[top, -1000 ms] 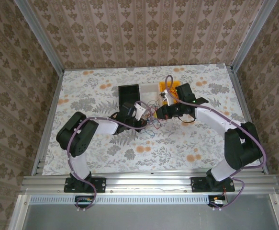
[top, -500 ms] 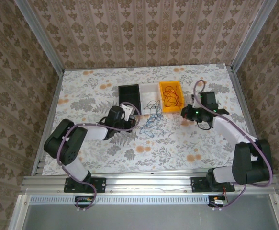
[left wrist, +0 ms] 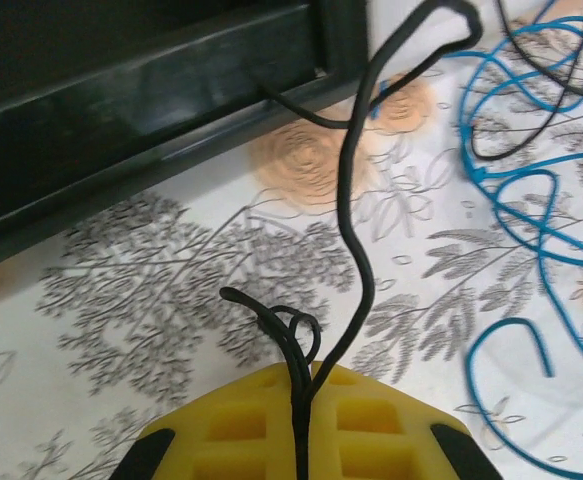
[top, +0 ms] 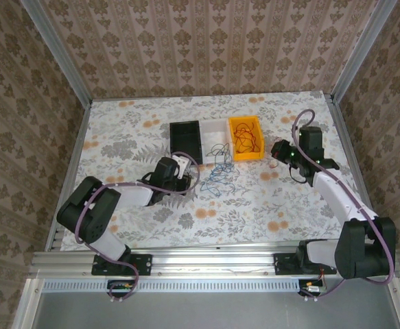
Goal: Untangle the cables
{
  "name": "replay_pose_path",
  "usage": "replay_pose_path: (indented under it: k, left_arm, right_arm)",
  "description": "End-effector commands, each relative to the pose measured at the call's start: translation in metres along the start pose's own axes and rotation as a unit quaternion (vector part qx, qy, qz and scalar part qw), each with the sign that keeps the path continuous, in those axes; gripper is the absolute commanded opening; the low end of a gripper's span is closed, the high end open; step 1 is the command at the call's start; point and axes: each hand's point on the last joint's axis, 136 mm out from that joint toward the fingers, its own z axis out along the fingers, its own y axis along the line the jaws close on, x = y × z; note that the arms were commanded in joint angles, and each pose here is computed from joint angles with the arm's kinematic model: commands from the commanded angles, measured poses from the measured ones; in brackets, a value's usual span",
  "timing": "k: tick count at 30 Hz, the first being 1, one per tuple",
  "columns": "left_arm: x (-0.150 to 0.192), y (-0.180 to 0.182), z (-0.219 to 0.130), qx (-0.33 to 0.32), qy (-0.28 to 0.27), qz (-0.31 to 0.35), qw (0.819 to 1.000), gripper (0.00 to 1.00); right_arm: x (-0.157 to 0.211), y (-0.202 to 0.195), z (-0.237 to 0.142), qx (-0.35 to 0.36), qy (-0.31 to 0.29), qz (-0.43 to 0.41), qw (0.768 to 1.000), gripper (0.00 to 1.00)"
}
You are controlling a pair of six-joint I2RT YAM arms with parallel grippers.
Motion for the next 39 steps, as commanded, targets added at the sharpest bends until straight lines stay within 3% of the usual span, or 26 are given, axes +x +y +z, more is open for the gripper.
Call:
replay_pose_path:
  k: [1, 13, 24, 31, 36, 39]
  left_arm:
    - [-0.009, -0.01, 0.005, 0.014, -0.002, 0.022, 1.0, 0.0]
    - [-0.013, -0.017, 0.01, 0.017, -0.008, 0.024, 1.0, 0.0]
    - [-0.009, -0.014, 0.008, 0.009, -0.007, 0.022, 1.0, 0.0]
    - [-0.01, -0.015, 0.007, 0.009, -0.008, 0.023, 1.0, 0.0]
    - [-0.011, -0.016, 0.009, 0.011, -0.006, 0.025, 1.0, 0.0]
    - [-0.013, -0.016, 0.01, 0.01, -0.008, 0.026, 1.0, 0.0]
  right_arm:
    - [-0.042, 0.041, -0.007, -0.058, -0.044, -0.024, 0.997, 0.05]
    - [-0.059, 0.082, 0.1, -0.079, 0.03, -0.07, 0.994, 0.06]
    - [0.003, 0.051, 0.19, 0.024, 0.13, -0.1, 0.986, 0.06]
    - [0.019, 0.024, 0.196, 0.082, 0.149, -0.107, 0.98, 0.06]
    - [0.021, 0.024, 0.183, 0.085, 0.149, -0.114, 0.979, 0.07]
    - [0.015, 0.028, 0.174, 0.081, 0.138, -0.12, 0.98, 0.13]
